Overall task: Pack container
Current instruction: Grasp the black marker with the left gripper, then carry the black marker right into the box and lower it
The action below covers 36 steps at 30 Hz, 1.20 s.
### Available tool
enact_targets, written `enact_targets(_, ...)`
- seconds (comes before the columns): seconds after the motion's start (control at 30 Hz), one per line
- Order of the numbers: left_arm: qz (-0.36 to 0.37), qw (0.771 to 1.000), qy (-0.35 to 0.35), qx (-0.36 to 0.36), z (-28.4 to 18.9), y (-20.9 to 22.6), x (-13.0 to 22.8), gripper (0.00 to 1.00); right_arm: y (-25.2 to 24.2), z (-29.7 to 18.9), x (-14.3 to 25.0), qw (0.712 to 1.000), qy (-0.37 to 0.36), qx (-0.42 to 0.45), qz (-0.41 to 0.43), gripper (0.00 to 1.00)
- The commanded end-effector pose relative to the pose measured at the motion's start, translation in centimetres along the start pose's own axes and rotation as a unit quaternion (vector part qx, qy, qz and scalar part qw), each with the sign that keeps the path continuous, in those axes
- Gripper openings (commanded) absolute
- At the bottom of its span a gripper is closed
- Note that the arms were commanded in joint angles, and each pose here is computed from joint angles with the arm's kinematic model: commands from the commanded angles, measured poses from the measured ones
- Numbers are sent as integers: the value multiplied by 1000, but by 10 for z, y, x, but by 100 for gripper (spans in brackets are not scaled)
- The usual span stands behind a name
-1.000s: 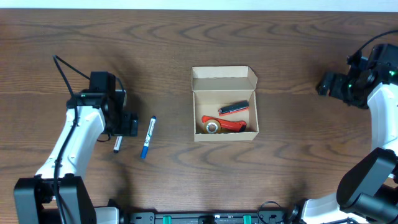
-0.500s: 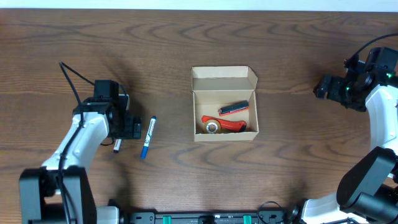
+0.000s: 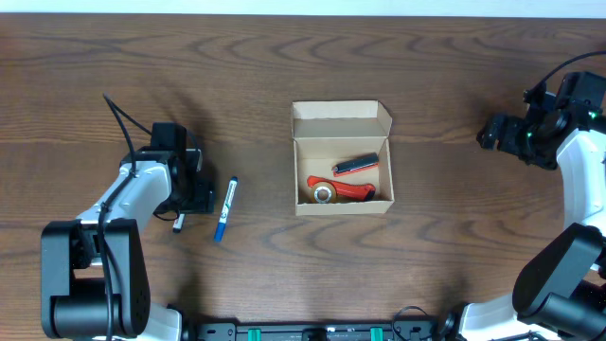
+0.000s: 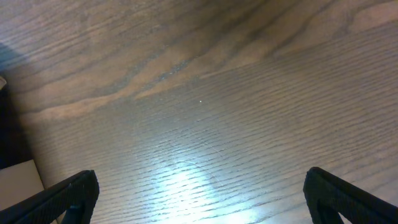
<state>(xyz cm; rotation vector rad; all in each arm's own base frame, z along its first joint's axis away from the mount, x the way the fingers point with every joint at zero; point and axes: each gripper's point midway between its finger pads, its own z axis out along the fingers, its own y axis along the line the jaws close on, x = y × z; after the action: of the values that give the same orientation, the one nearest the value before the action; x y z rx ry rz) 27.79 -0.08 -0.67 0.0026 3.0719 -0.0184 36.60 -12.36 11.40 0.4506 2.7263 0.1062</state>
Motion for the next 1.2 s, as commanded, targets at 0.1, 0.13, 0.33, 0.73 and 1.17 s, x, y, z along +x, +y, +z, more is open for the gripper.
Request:
enact_targets(0.1, -3, 999, 33, -6, 13, 3, 14, 34, -1, 0, 1, 1000, 1, -3, 2, 99)
enact_targets(0.13, -3, 999, 37, -2, 12, 1, 16, 18, -1, 0, 1, 1000, 1, -3, 2, 99)
enact_targets(0.33, -14, 998, 45, 51, 6, -17, 17, 6, -1, 0, 1, 1000, 0, -3, 2, 99)
enact_targets(0.73, 88, 963, -191, 168, -173, -78, -85, 6, -2, 0, -4, 1000, -10, 0, -3, 99)
enact_targets(1.17, 667, 658, -301, 179, -254, -262, -19, 6, -5, 0, -7, 1000, -16, 2, -9, 99)
